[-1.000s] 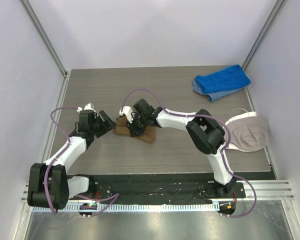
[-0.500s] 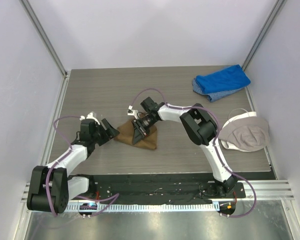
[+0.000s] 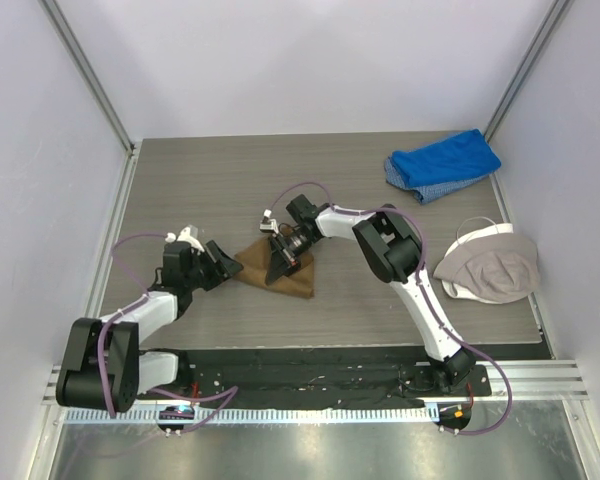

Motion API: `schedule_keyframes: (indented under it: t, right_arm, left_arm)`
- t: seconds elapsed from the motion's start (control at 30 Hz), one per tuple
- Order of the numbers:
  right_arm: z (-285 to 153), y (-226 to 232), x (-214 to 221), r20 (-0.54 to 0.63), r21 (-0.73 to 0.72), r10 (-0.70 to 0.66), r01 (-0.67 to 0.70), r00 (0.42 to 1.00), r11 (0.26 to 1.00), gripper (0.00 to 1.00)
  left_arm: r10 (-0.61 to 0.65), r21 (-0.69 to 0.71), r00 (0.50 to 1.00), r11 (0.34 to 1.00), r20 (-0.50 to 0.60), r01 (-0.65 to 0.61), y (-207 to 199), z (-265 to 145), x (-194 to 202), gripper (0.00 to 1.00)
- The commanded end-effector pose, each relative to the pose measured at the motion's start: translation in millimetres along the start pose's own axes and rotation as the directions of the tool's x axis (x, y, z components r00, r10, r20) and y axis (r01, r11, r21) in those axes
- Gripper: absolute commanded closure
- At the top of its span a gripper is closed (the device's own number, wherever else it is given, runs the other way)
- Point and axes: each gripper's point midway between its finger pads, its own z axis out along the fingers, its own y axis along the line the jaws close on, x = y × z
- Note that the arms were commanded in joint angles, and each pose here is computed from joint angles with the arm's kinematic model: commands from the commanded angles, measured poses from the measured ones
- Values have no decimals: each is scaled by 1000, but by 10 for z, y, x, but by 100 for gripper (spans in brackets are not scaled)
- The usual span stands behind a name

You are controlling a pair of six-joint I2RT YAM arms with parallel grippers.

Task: Fold the napkin, place the utensils inside, and roll it up
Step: Roll the napkin with the utensil

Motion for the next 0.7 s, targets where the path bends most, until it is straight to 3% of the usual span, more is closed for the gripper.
schedule_keyframes:
  t: [0.0,0.2,0.3,0.47,0.67]
  right_arm:
    - [81,-574,195,-15,165,110,-106,994,981,79]
    - [34,-579,149,0,199,94,-93,996,976,74]
    - [-38,-495,34,23,249,46,-51,999,967,64]
    - [-221,-248,-219,72,341,-67,38,995,939,48]
    - [-443,46,-430,99,462,-228,158,969,872,41]
  left_arm:
    - [36,27,999,999,22,-37,-74,102,-127,46]
    - [37,22,999,999,15,-37,-61,144,-133,57]
    - [39,21,999,999,12,-39,-61,152,-135,65]
    - [28,-5,1000,1000,-9,-28,-22,161,-119,74]
    - [19,-50,999,999,-41,-21,15,149,-117,80]
